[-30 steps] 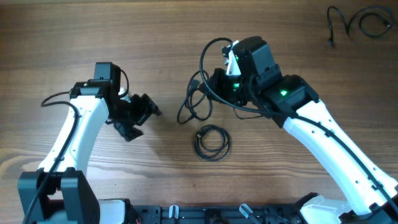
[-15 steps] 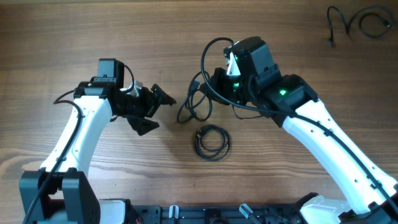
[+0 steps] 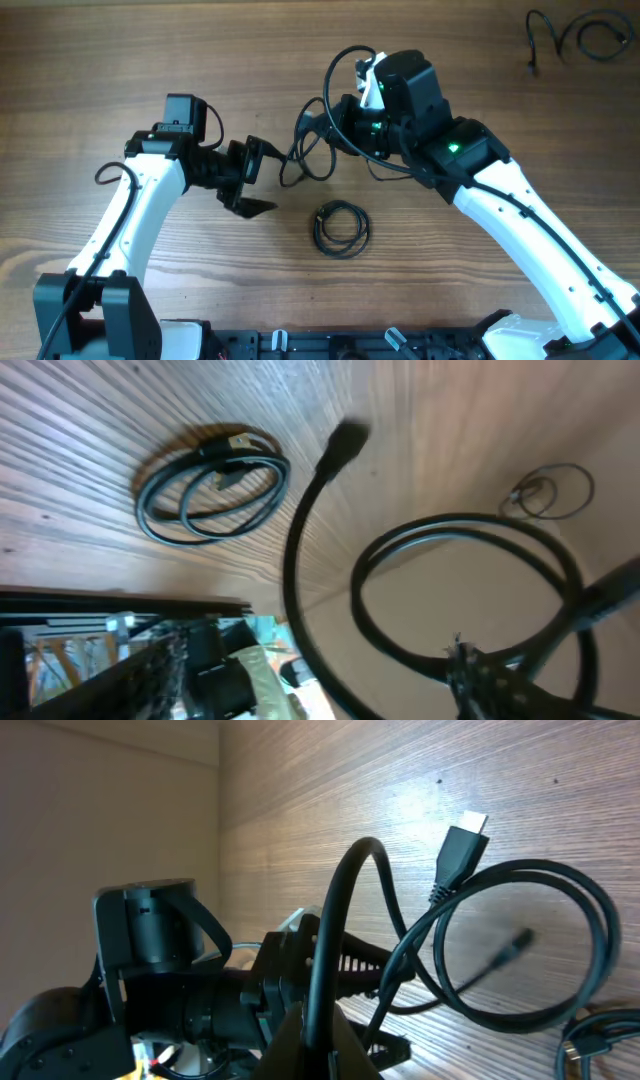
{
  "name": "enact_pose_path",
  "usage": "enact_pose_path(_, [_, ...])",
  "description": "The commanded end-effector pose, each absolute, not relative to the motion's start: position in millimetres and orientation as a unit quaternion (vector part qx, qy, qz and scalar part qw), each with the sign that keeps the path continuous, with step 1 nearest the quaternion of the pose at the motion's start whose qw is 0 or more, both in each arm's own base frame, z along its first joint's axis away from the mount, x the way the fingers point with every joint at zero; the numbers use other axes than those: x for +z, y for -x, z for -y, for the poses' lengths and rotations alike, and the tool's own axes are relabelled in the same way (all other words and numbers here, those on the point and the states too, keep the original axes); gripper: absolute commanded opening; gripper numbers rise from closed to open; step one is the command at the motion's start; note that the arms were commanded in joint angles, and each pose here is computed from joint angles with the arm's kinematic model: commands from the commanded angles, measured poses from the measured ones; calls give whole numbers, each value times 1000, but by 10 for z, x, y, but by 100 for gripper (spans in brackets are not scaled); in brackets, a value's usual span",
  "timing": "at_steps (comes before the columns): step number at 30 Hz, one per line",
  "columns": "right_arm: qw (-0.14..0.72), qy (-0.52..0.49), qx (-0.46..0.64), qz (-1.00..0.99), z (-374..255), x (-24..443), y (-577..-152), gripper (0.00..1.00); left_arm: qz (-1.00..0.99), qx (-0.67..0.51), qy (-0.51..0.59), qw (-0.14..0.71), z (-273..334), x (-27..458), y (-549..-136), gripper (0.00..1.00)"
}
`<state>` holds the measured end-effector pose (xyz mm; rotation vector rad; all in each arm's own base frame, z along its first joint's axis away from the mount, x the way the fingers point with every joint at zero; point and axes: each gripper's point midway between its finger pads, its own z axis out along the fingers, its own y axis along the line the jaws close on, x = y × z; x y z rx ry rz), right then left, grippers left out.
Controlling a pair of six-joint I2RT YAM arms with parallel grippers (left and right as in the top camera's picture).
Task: Untangle cables
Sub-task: 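Grasp the lifted cable's plug end with the left gripper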
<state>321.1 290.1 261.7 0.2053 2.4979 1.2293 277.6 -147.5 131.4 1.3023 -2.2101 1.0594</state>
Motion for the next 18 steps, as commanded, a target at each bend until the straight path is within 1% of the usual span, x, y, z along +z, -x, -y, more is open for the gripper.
enact_pose_path(1, [168, -76, 444, -877, -2955, 2662, -3212, 4, 752, 394, -485, 209, 1554, 1433, -2777, 80])
enact_pose_path(3, [165, -69, 446, -877, -3011, 2668, -3166, 4, 741, 394, -499, 215, 1559, 1443, -2799, 75])
enact_pose_path(6, [164, -60, 447, -877, -3076, 2675, -3116, 4, 744, 406, -492, 200, 1565, 1462, -2878, 64])
enact_pose_path(8, [165, -61, 448, -877, -3077, 2678, -3119, 4, 744, 406, -492, 199, 1565, 1463, -2882, 54])
enact_pose_path(10, [165, -60, 448, -877, -3078, 2679, -3119, 4, 745, 408, -491, 197, 1565, 1464, -2891, 40])
enact_pose_path(11, [165, -60, 448, -877, -3078, 2679, -3119, 4, 746, 411, -488, 192, 1564, 1469, -2914, 36])
enact_pose_path(12, [165, -60, 448, -877, -3077, 2678, -3118, 5, 747, 411, -488, 189, 1560, 1467, -2926, 28])
enact_pose_path(14, [164, -60, 446, -878, -3074, 2670, -3114, 4, 751, 404, -492, 178, 1531, 1434, -2948, 11])
enact_pose_path(15, [165, -61, 444, -879, -3065, 2660, -3117, 4, 755, 393, -498, 167, 1494, 1390, -2963, 4])
enact_pose_path(18, [172, -39, 430, -885, -3039, 2614, -3098, 4, 775, 333, -526, 113, 1275, 1186, -3017, 4])
